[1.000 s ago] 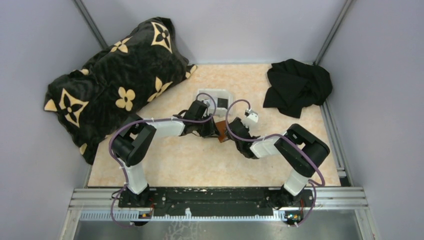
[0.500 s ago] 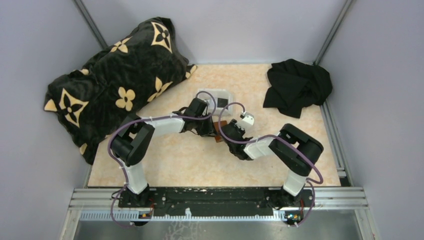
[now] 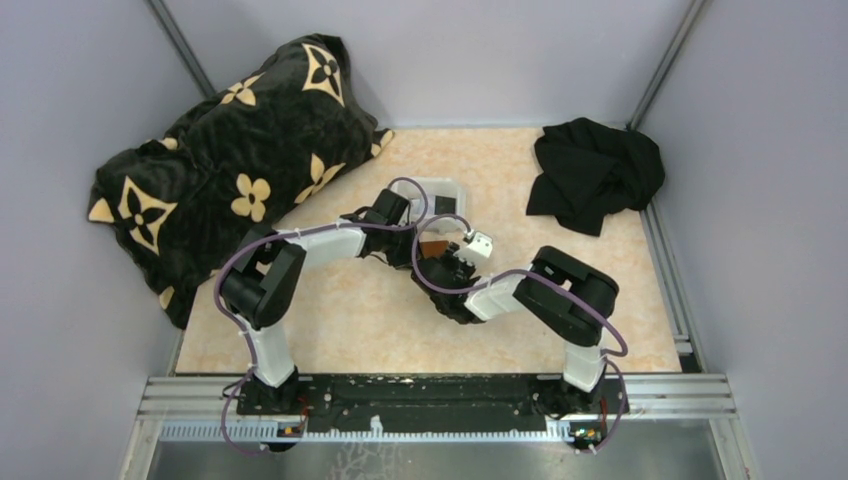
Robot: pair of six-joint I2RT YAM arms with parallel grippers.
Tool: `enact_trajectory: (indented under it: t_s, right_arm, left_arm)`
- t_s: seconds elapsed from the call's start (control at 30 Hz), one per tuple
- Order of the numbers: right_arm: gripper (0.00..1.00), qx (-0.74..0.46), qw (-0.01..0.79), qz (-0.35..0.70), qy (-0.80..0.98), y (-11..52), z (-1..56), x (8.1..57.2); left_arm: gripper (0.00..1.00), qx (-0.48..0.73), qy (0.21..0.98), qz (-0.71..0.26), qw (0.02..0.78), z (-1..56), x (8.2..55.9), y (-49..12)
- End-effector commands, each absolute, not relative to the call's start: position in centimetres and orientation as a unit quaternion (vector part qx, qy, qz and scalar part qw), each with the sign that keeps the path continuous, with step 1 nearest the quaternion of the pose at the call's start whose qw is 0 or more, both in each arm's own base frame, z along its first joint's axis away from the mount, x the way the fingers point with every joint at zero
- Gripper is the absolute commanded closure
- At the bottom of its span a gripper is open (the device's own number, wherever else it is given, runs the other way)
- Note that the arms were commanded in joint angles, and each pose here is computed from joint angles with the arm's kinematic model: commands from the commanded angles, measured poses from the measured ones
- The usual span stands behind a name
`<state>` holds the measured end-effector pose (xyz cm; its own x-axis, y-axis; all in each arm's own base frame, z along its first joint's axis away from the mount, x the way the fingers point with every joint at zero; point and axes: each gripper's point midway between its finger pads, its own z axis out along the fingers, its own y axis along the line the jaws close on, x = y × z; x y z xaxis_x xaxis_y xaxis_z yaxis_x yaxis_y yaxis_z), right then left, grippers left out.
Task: Put the credit cards into the card holder
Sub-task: Close the card holder at the center of the board, then reset both arms
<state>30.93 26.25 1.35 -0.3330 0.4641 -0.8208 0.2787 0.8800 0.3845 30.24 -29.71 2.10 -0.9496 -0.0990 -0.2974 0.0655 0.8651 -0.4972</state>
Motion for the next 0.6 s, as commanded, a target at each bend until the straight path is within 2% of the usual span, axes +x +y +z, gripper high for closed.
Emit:
enact_trajectory:
  t_s: [0.0,0.33,0.57]
  right_arm:
    - [0.67,0.000,0.191,-0.090,0.977,19.0,-12.5,13.6]
    - [0.31,0.050,0.301,0.043,0.951,22.0,-3.8,17.0]
    - [0.28,0.049,0.364,0.076,0.927,22.2,1.2,20.1]
  left_arm:
    - [0.72,-0.010,0.972,-0.185,0.147,-1.4,29.8,-26.7]
    - [0.62,-0.014,0.963,-0.192,0.189,1.6,29.4,-25.6]
    - [0.57,-0.024,0.944,-0.232,0.235,5.0,30.6,-26.5]
